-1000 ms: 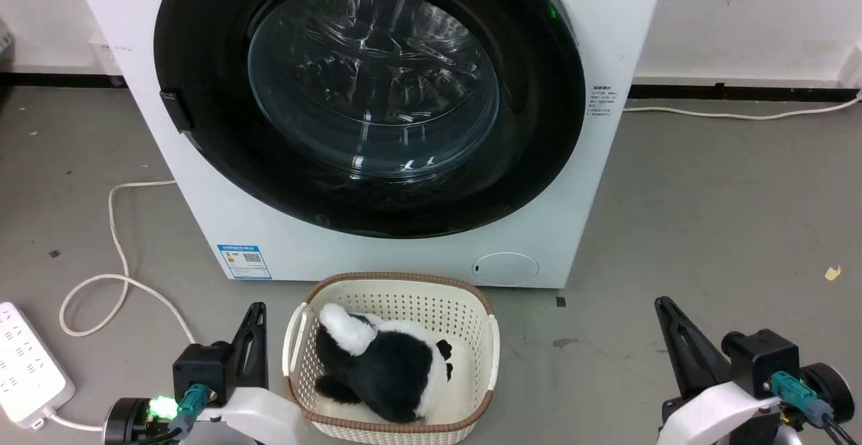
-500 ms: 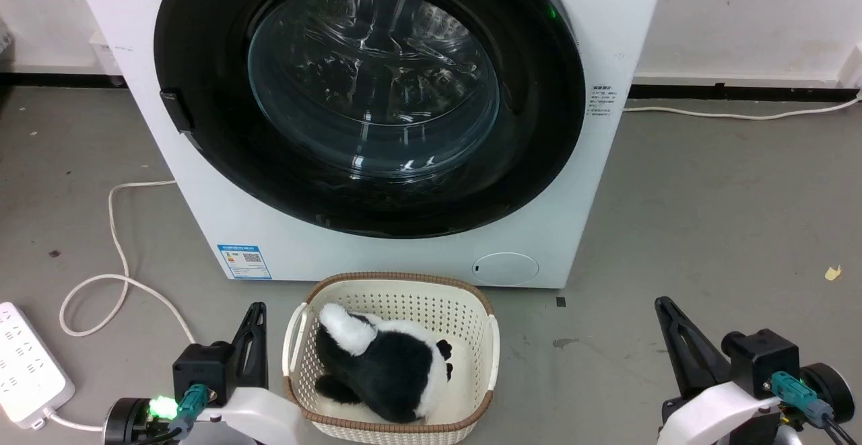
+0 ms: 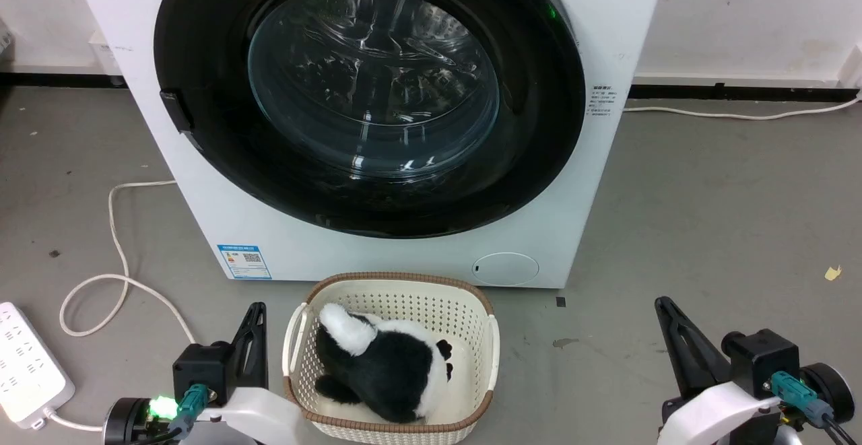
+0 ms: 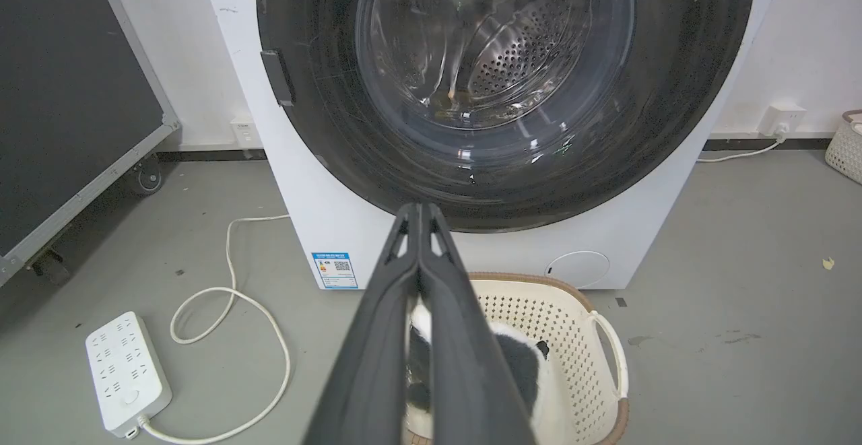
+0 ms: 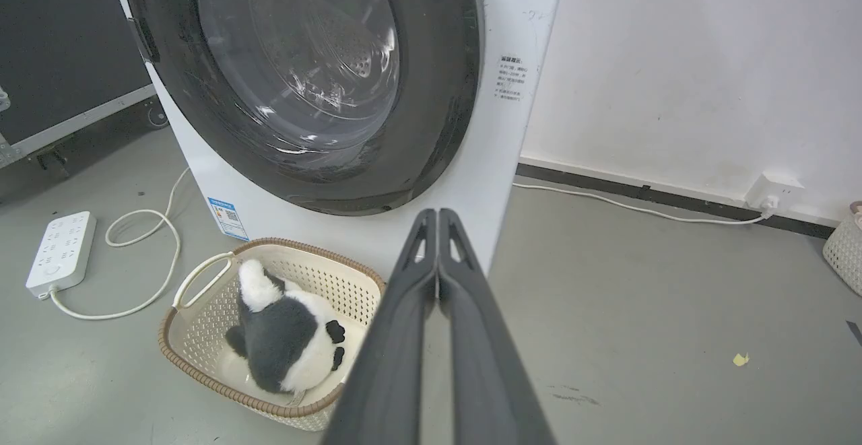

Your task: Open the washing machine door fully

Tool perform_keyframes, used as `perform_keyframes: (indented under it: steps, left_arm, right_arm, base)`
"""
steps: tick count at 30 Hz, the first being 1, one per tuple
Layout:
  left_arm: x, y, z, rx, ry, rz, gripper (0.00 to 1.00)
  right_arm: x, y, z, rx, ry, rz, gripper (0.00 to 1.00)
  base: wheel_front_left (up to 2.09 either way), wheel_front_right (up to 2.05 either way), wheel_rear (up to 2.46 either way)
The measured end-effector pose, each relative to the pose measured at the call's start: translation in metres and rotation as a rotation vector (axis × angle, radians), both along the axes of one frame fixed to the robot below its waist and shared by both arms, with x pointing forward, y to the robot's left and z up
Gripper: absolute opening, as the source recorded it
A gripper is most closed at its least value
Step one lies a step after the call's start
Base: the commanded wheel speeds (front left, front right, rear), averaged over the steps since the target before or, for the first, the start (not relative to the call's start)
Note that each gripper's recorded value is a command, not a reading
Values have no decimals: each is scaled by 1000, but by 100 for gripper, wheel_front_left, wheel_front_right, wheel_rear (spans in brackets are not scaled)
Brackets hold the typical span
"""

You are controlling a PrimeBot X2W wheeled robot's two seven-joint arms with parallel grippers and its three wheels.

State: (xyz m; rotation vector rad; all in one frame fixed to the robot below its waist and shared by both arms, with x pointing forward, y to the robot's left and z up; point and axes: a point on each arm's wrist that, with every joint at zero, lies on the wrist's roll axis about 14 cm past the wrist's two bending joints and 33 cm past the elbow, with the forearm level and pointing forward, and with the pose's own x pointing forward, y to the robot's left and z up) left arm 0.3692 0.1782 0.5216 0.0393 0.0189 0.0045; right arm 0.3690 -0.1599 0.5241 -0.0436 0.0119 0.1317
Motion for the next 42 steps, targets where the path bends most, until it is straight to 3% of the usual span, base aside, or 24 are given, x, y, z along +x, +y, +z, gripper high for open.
perform_keyframes:
  steps: [9,10,34,42]
  left_arm:
    - [0,0,0,0,0,0,0]
    - [0,0,0,0,0,0,100]
    - [1,0,-4,-17,-5,5,100]
    - [4,2,-12,-26,4,15,100]
  right_arm:
    - [0,0,0,0,0,0,0]
    - [0,0,0,0,0,0,100]
    - [4,2,-3,15,-6,7,100]
    - [24,7,1,5,-32,36,100]
  base:
    - [0,0,0]
    - [0,0,0]
    - [0,0,0]
    - [0,0,0]
